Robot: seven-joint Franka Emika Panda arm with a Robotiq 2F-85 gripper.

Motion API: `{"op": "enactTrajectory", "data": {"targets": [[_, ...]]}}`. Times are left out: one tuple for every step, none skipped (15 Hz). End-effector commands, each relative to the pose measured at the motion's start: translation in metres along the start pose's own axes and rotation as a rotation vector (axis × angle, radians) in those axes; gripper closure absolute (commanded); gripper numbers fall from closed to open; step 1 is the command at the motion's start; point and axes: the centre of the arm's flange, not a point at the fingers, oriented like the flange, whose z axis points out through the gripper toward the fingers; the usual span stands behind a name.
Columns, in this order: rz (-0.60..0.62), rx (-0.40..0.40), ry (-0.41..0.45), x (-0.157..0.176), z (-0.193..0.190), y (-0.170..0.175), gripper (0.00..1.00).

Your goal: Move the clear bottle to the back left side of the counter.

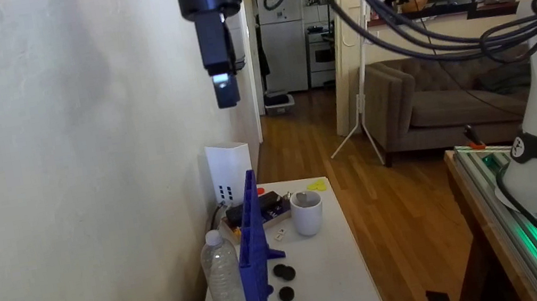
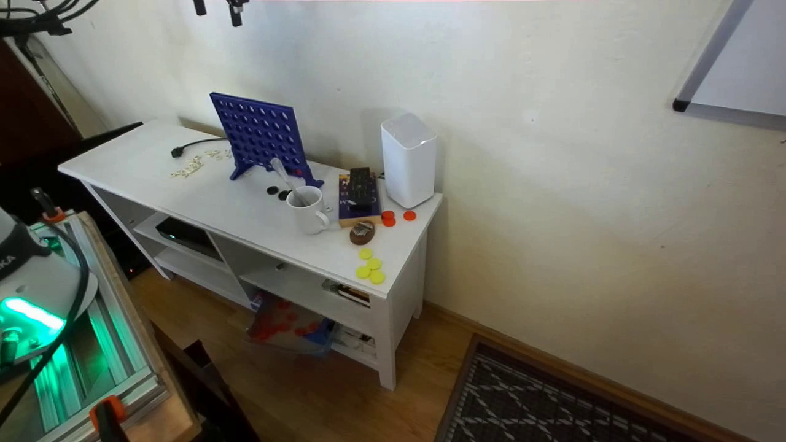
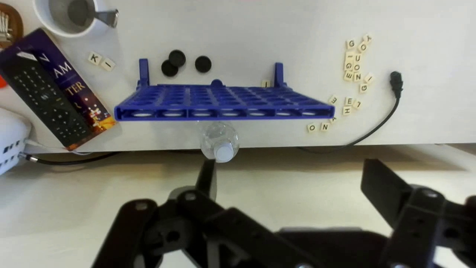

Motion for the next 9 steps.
{"op": "enactTrajectory", "data": {"targets": [[-0.015,0.013,-0.015,-0.071,-0.046,-0.012,0.0],[-0.032,0.015,-0.009,-0.089,-0.057,-0.018,0.0],[-0.068,0.025,0.004,-0.107,-0.067,-0.023,0.0],[-0.027,0.002,-0.016,-0.056,-0.049,-0.016,0.0],[-0.043,0.003,-0.006,-0.07,-0.059,-0.021,0.0],[-0.051,0.0,0.005,-0.081,-0.065,-0.024,0.0],[-0.055,-0.003,0.012,-0.088,-0.068,-0.025,0.0],[-0.056,-0.004,0.013,-0.092,-0.068,-0.025,0.0],[-0.057,-0.004,0.01,-0.093,-0.067,-0.025,0.0]]}}
